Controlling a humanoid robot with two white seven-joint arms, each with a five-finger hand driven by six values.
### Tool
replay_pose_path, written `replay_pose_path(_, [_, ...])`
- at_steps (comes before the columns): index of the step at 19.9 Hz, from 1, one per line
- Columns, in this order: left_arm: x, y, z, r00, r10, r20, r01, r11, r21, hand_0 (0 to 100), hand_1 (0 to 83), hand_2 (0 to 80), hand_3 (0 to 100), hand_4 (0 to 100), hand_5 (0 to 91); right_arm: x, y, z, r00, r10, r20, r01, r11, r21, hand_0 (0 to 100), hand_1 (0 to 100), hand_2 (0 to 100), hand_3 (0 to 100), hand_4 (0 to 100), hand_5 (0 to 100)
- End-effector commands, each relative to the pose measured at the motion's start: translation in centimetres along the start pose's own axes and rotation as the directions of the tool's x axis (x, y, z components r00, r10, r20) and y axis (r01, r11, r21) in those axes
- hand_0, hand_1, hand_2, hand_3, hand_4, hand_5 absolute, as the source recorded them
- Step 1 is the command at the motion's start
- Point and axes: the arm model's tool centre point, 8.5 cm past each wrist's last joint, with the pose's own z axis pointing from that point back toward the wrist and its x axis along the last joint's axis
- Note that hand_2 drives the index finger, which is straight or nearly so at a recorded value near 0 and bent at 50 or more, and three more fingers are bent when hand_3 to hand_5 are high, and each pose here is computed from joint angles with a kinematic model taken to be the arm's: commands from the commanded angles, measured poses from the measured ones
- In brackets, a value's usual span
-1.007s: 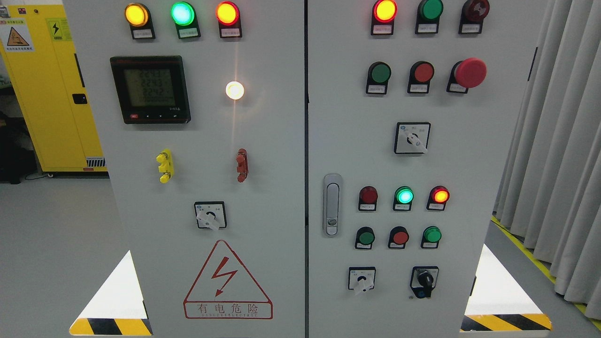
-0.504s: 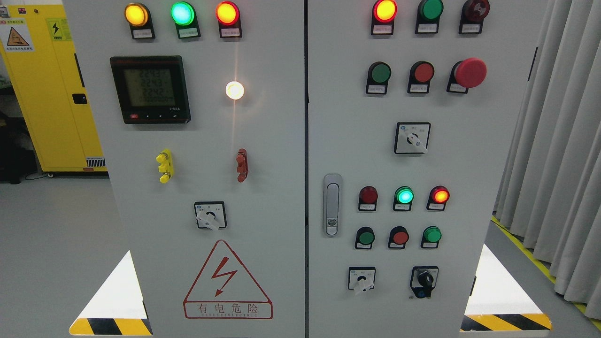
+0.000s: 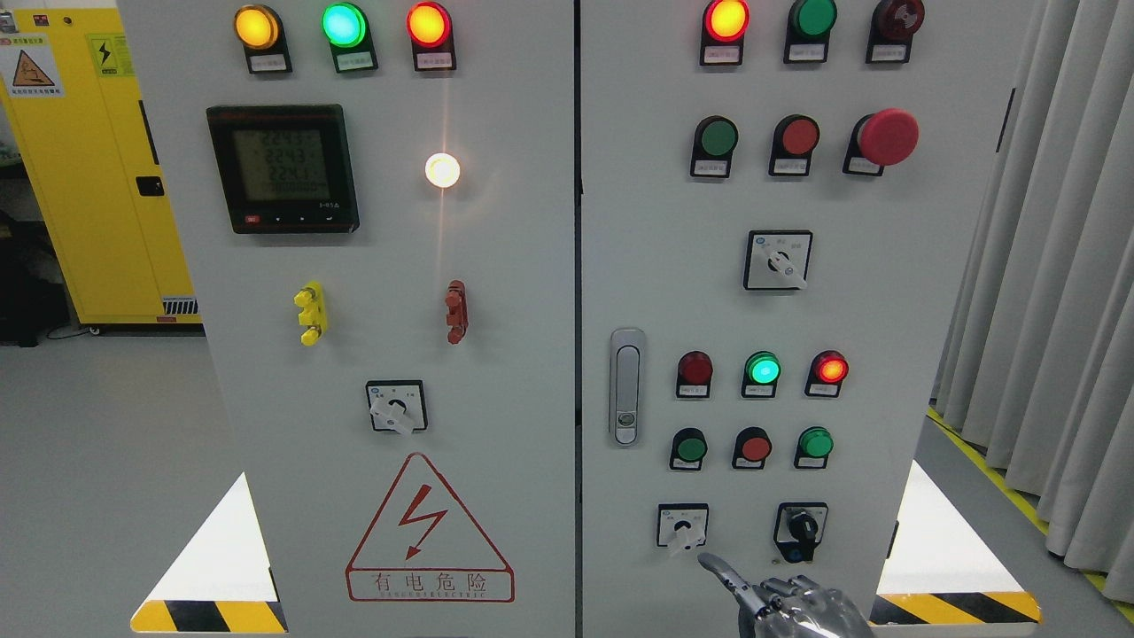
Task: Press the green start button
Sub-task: 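Raise the right hand toward the green button in the lowest button row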
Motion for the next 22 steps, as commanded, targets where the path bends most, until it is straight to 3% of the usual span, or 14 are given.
replay_pose_path(1, [2.8, -0.1, -0.2, 0.998, -0.003, 0.055, 0.004, 1.0, -0.003, 12, 55.6, 0.0, 0, 0, 0.0, -0.4, -2.5, -1.7, 0.996, 0.09, 0.0, -0.09, 0.995, -0.042, 41, 63, 0, 72, 71, 62])
replay_pose_path(22, [2.7, -0.1, -0.2, 0.999, -0.003, 0.053, 0.003, 1.0, -0.003, 12, 55.6, 0.0, 0, 0, 0.0, -2.4, -1.9, -6.2, 0.998, 0.064, -0.019, -0.064, 0.998, -0.007, 44, 63, 0, 70, 69, 60])
